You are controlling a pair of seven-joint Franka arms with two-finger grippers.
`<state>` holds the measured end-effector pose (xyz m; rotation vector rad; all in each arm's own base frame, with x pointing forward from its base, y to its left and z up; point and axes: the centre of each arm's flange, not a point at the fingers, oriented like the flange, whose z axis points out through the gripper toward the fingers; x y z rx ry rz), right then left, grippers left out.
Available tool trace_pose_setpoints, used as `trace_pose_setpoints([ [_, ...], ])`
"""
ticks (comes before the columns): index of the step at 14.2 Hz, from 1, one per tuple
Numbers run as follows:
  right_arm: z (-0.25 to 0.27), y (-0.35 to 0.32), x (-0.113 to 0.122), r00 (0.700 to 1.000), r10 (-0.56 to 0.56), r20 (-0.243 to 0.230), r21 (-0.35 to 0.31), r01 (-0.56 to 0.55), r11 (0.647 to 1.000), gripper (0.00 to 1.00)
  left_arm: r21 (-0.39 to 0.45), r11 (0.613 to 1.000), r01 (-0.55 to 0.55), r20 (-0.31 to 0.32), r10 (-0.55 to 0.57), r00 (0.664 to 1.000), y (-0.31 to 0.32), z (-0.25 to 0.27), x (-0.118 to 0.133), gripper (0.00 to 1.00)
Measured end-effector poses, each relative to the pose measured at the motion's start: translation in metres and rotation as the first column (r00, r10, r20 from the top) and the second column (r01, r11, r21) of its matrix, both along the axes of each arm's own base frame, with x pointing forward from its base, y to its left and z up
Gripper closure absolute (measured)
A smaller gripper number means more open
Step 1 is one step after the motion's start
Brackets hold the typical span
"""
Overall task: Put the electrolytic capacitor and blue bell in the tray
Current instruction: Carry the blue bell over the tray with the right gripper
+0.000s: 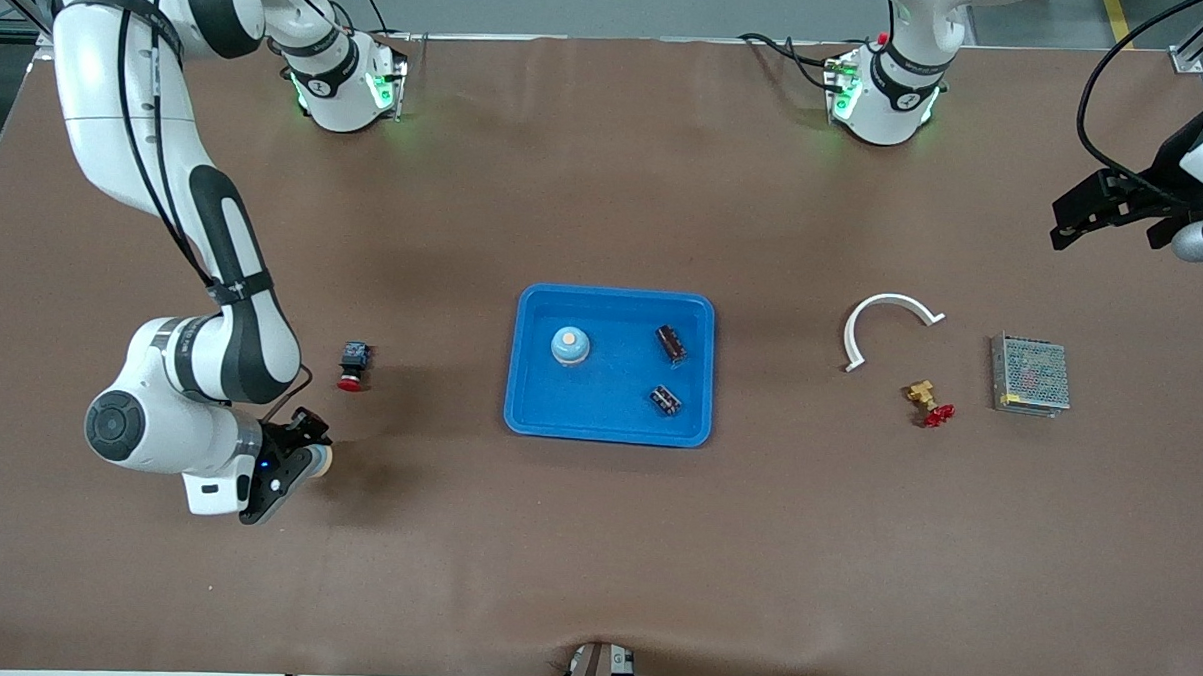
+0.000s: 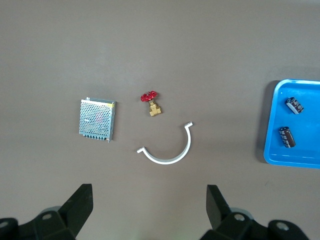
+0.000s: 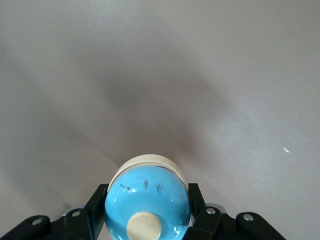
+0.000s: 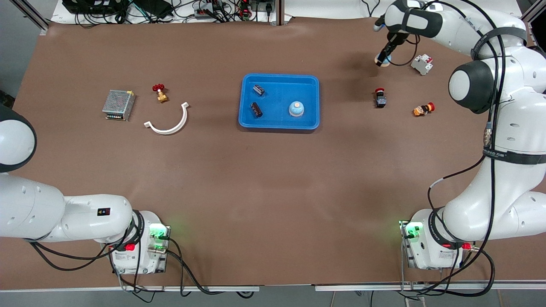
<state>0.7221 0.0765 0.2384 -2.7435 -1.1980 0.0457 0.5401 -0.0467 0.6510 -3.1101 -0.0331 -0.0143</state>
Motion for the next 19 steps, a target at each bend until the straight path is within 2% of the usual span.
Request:
trace_pose_setpoints([
  [6, 0.034, 0.084, -0.017, 0.981, -0.187, -0.052, -0.028, 0.185, 0.982, 0.32, 0.0, 1.0, -0.003, -0.001, 0.003, 1.0, 0.002, -0.001, 0.0, 0.0],
  [9, 0.047, 0.141, -0.033, 0.954, -0.293, -0.062, -0.049, 0.29, 0.956, 0.32, 0.0, 1.0, 0.001, -0.002, -0.001, 1.0, 0.002, -0.001, 0.001, 0.0],
  [13, 0.049, 0.201, -0.055, 0.919, -0.387, -0.072, -0.077, 0.382, 0.921, 0.32, 0.0, 0.998, 0.07, -0.005, -0.07, 0.998, 0.002, -0.002, 0.001, 0.0],
  [19, 0.049, 0.268, -0.084, 0.872, -0.486, -0.061, -0.091, 0.48, 0.872, 0.32, 0.0, 0.999, 0.049, -0.008, -0.049, 0.999, 0.017, -0.003, 0.003, 0.0],
])
